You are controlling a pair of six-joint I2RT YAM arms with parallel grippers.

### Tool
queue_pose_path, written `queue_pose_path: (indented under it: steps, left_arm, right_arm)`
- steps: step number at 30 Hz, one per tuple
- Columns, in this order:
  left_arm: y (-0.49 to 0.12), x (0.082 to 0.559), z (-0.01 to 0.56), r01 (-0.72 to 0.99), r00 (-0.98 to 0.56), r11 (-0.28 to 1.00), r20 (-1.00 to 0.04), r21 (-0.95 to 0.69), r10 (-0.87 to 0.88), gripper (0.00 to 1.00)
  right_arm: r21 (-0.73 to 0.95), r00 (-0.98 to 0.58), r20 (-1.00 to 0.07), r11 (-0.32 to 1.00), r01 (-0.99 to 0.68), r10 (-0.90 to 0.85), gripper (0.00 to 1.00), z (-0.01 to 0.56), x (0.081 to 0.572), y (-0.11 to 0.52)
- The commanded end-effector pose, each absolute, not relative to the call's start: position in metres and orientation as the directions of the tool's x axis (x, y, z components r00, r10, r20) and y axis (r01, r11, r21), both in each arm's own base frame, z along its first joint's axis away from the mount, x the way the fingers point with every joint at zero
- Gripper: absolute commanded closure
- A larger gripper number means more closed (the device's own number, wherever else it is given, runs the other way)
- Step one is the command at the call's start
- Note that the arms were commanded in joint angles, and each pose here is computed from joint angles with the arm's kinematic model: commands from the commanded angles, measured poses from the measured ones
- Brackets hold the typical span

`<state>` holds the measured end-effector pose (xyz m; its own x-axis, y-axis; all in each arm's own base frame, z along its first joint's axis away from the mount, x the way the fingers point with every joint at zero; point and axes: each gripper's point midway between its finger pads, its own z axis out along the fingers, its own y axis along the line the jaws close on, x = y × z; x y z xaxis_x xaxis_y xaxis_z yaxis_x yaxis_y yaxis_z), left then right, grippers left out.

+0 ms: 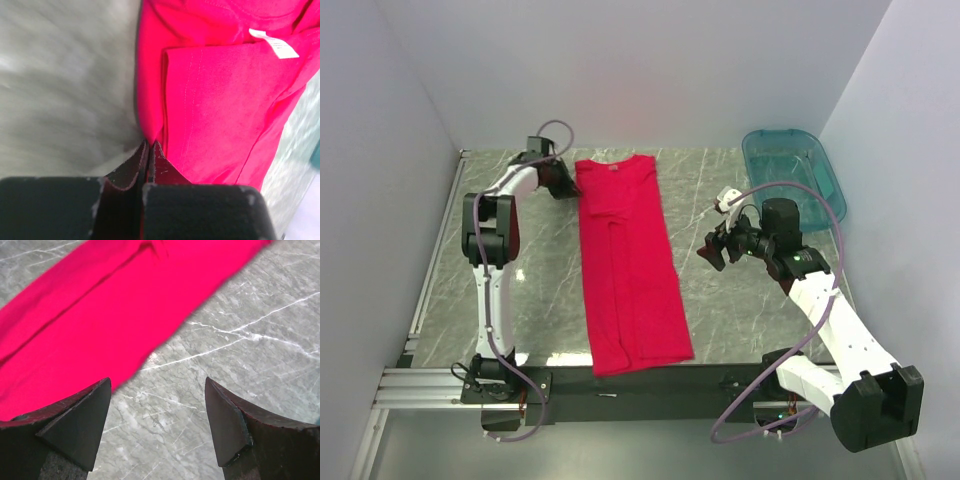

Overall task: Fold and stack the t-shirts
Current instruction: Fold the tshirt

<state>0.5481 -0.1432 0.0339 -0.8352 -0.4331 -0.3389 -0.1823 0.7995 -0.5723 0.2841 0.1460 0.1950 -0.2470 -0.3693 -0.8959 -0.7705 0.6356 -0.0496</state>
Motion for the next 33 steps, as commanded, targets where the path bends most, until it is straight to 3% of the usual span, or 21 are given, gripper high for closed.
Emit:
queue_pose_path:
  steps: [1, 9, 10, 11, 14, 18, 20, 21, 23, 24, 25, 26, 27, 28, 30, 32, 33]
  left_arm:
    - [-0.109, 0.584, 0.054, -0.212, -0.766, 0.791, -0.405, -0.574, -0.499, 0.99]
    - [-0.061, 0.615, 0.056, -0.274, -0.709, 0.742, -0.393, -0.612, -0.586, 0.98]
    - [-0.060, 0.615, 0.060, -0.262, -0.711, 0.744, -0.399, -0.614, -0.580, 0.93]
    - [-0.062, 0.615, 0.061, -0.251, -0.715, 0.749, -0.404, -0.613, -0.571, 0.79]
    - [-0.060, 0.611, 0.079, -0.199, -0.716, 0.776, -0.452, -0.598, -0.532, 0.52]
    - [-0.040, 0.590, 0.142, -0.151, -0.648, 0.844, -0.594, -0.514, -0.477, 0.42]
    - [-0.027, 0.576, 0.169, -0.121, -0.599, 0.900, -0.692, -0.419, -0.402, 0.41]
    - [-0.027, 0.552, 0.196, -0.072, -0.566, 0.933, -0.756, -0.353, -0.329, 0.40]
    - [-0.033, 0.536, 0.238, 0.029, -0.446, 0.961, -0.864, -0.275, -0.234, 0.36]
    - [-0.068, 0.495, 0.258, 0.155, -0.388, 0.970, -0.915, -0.188, -0.116, 0.34]
    - [-0.090, 0.485, 0.297, 0.251, -0.205, 0.963, -0.978, -0.099, -0.047, 0.33]
    - [-0.104, 0.441, 0.352, 0.294, -0.017, 0.956, -1.000, -0.002, 0.003, 0.19]
    - [-0.141, 0.408, 0.311, 0.398, 0.024, 0.905, -0.988, 0.151, 0.154, 0.01]
    - [-0.151, 0.388, 0.328, 0.409, 0.146, 0.889, -0.976, 0.207, 0.160, 0.01]
    - [-0.155, 0.338, 0.322, 0.462, 0.219, 0.846, -0.959, 0.265, 0.181, 0.01]
    - [-0.150, 0.311, 0.294, 0.514, 0.139, 0.812, -0.961, 0.278, 0.241, 0.01]
    - [-0.151, 0.289, 0.295, 0.560, 0.174, 0.767, -0.950, 0.313, 0.260, 0.00]
  right_arm:
    - [-0.056, -0.220, -0.912, 0.636, -0.770, -0.345, 0.19, 0.207, 0.283, 0.146]
    - [-0.065, -0.214, -0.908, 0.626, -0.777, -0.361, 0.19, 0.205, 0.282, 0.144]
    - [-0.062, -0.218, -0.905, 0.620, -0.782, -0.365, 0.18, 0.203, 0.280, 0.144]
    - [-0.064, -0.214, -0.904, 0.611, -0.789, -0.371, 0.18, 0.202, 0.279, 0.144]
    - [-0.069, -0.188, -0.900, 0.555, -0.829, -0.393, 0.18, 0.200, 0.271, 0.149]
    - [-0.139, -0.031, -0.896, 0.346, -0.928, -0.442, 0.16, 0.194, 0.245, 0.165]
    - [-0.178, 0.072, -0.898, 0.208, -0.962, -0.435, 0.09, 0.187, 0.223, 0.178]
    - [-0.269, 0.196, -0.875, 0.108, -0.957, -0.442, 0.09, 0.176, 0.215, 0.181]
    - [-0.303, 0.295, -0.871, -0.043, -0.952, -0.394, 0.08, 0.162, 0.193, 0.193]
    - [-0.244, 0.254, -0.879, -0.077, -0.967, -0.404, 0.07, 0.150, 0.191, 0.200]
    - [-0.212, 0.242, -0.872, -0.117, -0.970, -0.427, 0.08, 0.143, 0.185, 0.209]
    - [-0.199, 0.257, -0.813, -0.166, -0.966, -0.523, 0.08, 0.126, 0.179, 0.221]
    - [-0.178, 0.266, -0.774, -0.205, -0.962, -0.575, 0.08, 0.113, 0.175, 0.230]
    - [-0.232, 0.303, -0.738, -0.196, -0.953, -0.603, 0.08, 0.108, 0.184, 0.239]
    - [-0.276, 0.331, -0.692, -0.188, -0.942, -0.642, 0.07, 0.094, 0.180, 0.249]
    - [-0.313, 0.365, -0.675, -0.199, -0.929, -0.641, 0.05, 0.094, 0.182, 0.253]
    - [-0.318, 0.377, -0.660, -0.214, -0.924, -0.650, 0.05, 0.091, 0.182, 0.250]
